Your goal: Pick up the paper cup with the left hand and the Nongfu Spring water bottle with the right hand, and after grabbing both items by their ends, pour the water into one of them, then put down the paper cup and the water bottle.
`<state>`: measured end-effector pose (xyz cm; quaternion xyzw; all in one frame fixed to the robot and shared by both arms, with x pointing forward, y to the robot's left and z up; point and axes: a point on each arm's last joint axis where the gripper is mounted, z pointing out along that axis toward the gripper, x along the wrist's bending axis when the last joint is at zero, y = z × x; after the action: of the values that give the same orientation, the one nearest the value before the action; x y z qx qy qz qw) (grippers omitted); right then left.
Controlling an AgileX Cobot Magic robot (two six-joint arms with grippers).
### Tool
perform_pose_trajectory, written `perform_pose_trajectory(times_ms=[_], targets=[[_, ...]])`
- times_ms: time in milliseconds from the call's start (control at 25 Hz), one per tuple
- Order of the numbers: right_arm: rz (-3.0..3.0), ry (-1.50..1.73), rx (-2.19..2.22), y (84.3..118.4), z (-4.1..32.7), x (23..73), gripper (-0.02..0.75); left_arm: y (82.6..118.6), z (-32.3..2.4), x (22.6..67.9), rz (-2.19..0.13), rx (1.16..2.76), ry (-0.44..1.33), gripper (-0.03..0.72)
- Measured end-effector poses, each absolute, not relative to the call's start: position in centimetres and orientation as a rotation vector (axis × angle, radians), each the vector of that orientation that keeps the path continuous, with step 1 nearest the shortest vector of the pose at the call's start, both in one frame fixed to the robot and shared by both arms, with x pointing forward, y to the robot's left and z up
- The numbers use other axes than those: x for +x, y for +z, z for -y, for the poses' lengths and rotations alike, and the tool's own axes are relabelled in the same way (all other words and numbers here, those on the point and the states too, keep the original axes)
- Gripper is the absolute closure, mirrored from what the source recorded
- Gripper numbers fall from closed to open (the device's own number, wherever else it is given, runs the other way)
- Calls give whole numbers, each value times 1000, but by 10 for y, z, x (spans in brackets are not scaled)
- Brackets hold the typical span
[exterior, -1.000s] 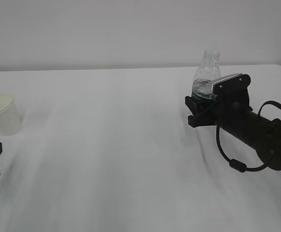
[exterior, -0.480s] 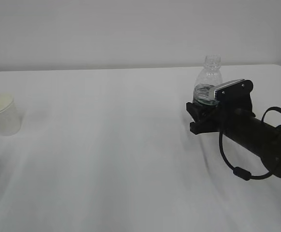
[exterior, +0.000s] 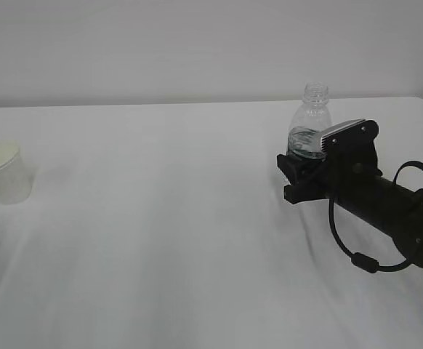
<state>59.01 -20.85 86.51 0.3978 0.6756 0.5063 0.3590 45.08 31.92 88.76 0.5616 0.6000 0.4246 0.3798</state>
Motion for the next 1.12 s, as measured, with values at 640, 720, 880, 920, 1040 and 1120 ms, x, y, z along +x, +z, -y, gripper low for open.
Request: perform_pose_trajectory(times_ms=[640,720,880,920,1040,1120], targets=[[-1728,1323,1010,867,208,590,313,872,-318,488,-1451,1490,1019,242],[-1728,1323,1010,867,208,590,313,872,-318,491,-1448,1480,1027,234],[-1726,1327,1017,867,208,590,313,879,-320,505,-1417,1439,1060,185],[-1726,1327,1017,867,208,590,313,881,-321,508,-1410,1432,1067,169],[-1726,1327,1017,867,208,590,313,884,-321,513,-1395,1419,1080,136],[-1726,1327,1017,867,208,590,313,884,-321,514,-1397,1412,1078,127]])
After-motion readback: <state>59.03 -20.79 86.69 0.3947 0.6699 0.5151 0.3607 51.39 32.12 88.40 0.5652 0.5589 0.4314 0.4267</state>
